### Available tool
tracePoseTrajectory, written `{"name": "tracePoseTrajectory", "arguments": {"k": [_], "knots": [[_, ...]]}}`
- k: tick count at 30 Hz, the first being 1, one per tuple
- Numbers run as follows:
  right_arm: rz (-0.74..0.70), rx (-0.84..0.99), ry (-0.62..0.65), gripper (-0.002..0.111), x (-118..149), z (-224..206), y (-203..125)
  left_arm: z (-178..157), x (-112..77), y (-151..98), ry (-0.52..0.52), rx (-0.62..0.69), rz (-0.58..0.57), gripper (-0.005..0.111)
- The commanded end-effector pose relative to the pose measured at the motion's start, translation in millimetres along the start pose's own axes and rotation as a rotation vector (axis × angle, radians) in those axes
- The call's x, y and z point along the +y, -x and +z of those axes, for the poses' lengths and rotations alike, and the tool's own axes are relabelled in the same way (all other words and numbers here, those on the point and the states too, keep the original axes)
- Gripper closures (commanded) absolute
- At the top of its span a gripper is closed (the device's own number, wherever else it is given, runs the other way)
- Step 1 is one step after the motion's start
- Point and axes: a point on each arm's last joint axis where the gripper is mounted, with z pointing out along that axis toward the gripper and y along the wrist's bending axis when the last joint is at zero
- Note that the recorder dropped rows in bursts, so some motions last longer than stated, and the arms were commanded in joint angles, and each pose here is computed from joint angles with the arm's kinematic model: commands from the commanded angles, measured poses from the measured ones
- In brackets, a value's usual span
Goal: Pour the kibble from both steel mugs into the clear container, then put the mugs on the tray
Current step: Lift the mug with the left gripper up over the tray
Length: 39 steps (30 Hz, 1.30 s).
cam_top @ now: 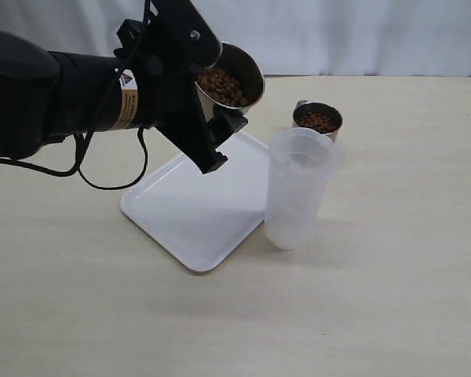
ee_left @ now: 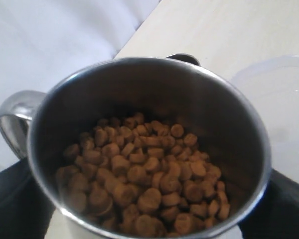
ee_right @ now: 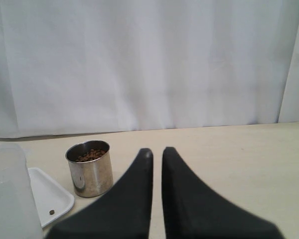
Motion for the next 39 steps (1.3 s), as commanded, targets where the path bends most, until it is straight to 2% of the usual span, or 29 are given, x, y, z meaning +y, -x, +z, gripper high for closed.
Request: {"name": "tracePoseTrajectory", "arguments": {"k": [1,5,11,18,21,24,39], "knots": [[0.003,0.000,-0.006,0.103,-0.3,-0.1,-1.1,-2.6,7.2,4.8,0.061,-0.002,0.045,0.107],[0.003,0.000,-0.006,0.103,-0.3,-0.1,-1.1,-3.0,8.4,9.1,0.068,-0.012,0.077,0.107],[0.003,0.000,-0.006,0.103,-0.3,-0.1,-1.1,-3.5,13.7,18.0,0.085,-0.036,0.044,0.107],[0.003,0.000,-0.006,0.103,-0.3,-0.1,-1.1,7.1,4.9,14.2,0.067,-0.009,0.080,0.107],[0.003,0.000,-0.006,0.103,-0.3,-0.1,-1.1,11.7,7.2,9.3,0.132,0.037,0.114,0.107],[0.003,0.000,-0.006,0.103,-0.3,-0.1,-1.1,14.4,8.0,6.3,0.150,0.056,0.115,0.107],[0.003,0.000,-0.006,0.103,-0.3,-0.1,-1.1,15.3,-2.0,10.1,0.041,0.010,0.148,0.107]]}}
